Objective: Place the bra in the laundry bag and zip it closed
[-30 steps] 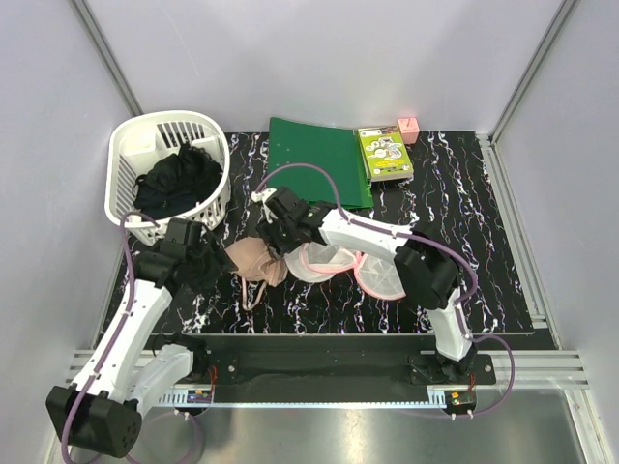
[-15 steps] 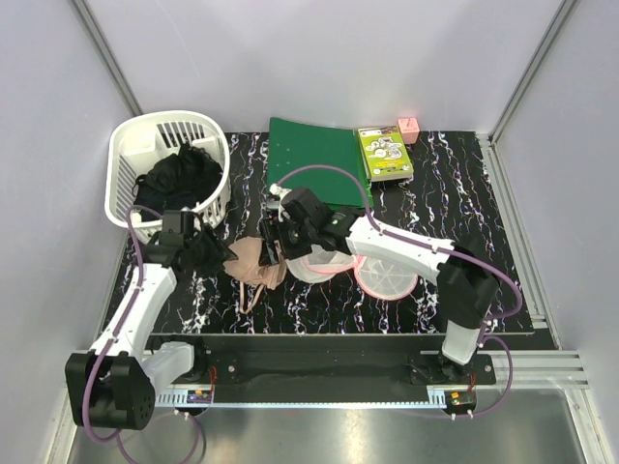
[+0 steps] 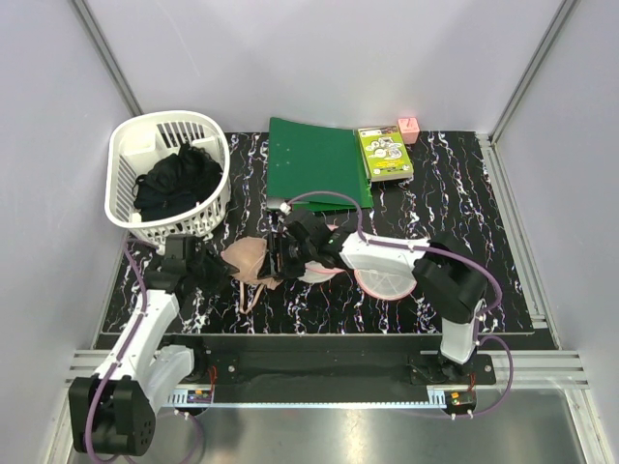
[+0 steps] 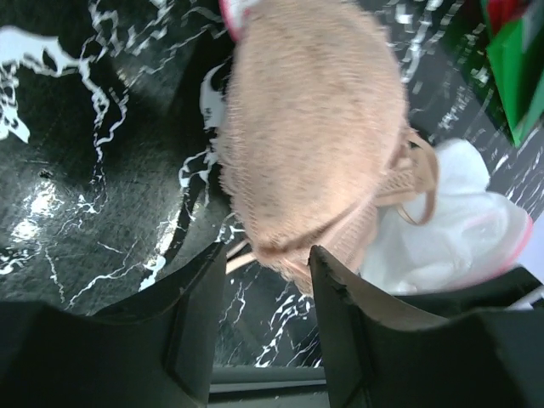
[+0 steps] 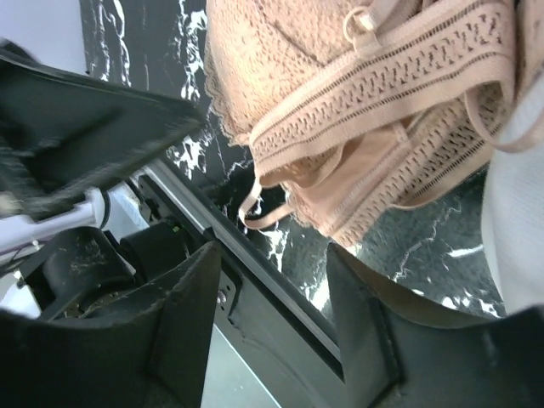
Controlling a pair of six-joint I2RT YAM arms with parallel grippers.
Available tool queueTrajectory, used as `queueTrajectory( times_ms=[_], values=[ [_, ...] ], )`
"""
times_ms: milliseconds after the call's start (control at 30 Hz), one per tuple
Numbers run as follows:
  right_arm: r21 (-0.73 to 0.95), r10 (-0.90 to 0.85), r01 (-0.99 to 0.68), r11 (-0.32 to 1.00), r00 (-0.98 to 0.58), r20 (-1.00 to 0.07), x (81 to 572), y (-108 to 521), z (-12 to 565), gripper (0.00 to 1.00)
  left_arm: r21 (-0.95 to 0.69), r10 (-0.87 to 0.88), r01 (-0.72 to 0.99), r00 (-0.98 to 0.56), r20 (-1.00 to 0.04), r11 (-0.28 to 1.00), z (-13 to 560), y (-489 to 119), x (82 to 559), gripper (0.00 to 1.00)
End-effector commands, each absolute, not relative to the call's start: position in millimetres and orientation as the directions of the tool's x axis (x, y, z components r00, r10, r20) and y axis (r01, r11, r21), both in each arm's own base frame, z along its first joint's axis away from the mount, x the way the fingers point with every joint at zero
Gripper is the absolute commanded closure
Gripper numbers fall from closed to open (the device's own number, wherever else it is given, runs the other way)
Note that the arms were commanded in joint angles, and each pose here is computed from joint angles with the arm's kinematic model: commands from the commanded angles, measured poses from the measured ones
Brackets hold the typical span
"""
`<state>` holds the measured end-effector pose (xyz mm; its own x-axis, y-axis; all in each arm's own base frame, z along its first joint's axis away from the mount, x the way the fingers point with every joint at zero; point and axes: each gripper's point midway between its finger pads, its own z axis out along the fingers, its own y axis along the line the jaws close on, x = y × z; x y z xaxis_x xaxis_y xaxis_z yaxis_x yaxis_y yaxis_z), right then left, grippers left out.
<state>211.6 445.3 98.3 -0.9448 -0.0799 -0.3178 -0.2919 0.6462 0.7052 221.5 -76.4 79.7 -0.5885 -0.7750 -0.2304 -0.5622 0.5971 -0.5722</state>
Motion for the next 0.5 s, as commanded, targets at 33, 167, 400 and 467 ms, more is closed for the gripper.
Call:
queueTrajectory(
  times_ms=[33, 167, 400, 467],
  values=[
    [0.762, -0.014, -0.27, 0.589, -0.946, -0.325, 217.0, 466.7, 106.8, 0.44, -0.618, -0.824, -0.586, -0.532, -0.195, 0.524, 72.6, -79.5, 234.4, 0.56],
    [0.757, -0.005, -0.257, 0.6, -0.948, -0.318, 219.1, 467.1, 98.9, 0.49, -0.61, -0.827, -0.594, -0.526, -0.198, 0.524, 70.2, -77.8, 236.5, 0.58],
    [0.759, 0.009, -0.219, 0.613, -0.959, -0.284, 217.5, 466.0, 85.5, 0.52, -0.617, -0.828, -0.593, -0.529, -0.187, 0.518, 65.0, -80.3, 241.3, 0.68],
    [0.759, 0.014, -0.211, 0.616, -0.96, -0.278, 218.8, 466.2, 82.6, 0.53, -0.621, -0.826, -0.588, -0.532, -0.185, 0.518, 66.3, -81.3, 242.0, 0.71]
  ],
)
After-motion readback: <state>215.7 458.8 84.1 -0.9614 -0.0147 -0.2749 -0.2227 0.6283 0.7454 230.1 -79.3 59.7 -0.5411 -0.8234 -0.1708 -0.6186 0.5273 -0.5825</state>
